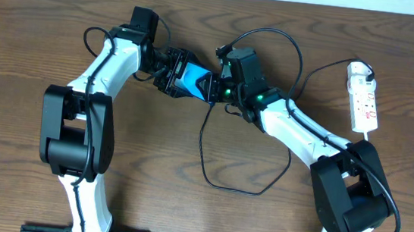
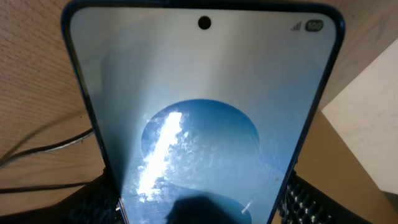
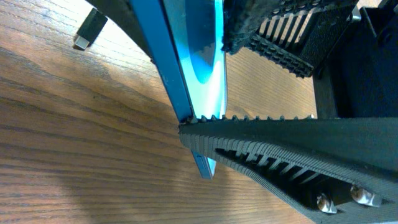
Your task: Plug charger to phone and switch on socket
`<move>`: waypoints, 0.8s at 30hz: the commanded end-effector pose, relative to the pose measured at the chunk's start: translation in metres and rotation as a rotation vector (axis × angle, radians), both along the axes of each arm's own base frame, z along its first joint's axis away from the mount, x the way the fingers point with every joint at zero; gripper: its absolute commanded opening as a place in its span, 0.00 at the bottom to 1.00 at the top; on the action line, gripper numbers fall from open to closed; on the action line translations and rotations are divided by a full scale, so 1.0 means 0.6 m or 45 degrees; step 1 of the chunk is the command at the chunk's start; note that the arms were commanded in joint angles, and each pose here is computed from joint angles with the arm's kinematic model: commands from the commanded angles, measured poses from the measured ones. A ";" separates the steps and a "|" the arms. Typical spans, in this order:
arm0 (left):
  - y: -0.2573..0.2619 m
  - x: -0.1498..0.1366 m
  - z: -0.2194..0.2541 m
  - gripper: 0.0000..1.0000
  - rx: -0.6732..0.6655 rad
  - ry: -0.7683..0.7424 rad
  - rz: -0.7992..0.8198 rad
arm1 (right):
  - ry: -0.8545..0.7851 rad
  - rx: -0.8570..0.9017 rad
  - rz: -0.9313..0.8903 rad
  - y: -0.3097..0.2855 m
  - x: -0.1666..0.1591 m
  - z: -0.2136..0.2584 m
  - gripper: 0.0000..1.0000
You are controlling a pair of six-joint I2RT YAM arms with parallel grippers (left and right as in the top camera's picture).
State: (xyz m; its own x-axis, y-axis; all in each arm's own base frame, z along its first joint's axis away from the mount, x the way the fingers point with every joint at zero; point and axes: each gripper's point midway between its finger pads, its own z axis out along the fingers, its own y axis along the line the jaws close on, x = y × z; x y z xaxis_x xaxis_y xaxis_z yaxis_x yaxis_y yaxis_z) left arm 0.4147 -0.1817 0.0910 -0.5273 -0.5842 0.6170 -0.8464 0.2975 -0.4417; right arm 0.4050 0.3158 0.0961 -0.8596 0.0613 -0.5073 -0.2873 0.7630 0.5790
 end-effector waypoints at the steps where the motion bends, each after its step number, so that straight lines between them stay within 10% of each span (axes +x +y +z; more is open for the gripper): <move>1: -0.023 0.000 0.042 0.63 -0.058 -0.076 -0.055 | -0.032 -0.002 0.014 0.006 0.005 0.009 0.25; 11: -0.023 0.000 0.042 0.63 -0.059 -0.072 -0.051 | -0.008 0.013 -0.007 0.006 0.005 0.009 0.01; 24: -0.007 0.012 0.042 0.63 -0.052 -0.106 -0.033 | -0.004 0.136 -0.208 -0.068 0.063 0.061 0.01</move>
State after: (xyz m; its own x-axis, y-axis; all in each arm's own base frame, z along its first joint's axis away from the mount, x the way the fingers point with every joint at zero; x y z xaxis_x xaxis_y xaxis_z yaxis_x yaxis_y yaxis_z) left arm 0.4144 -0.1927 0.0979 -0.5554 -0.5499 0.6238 -0.8288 0.3047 -0.4693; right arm 0.4212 0.2957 0.0947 -0.8727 0.1541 -0.4633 -0.1959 0.7588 0.6212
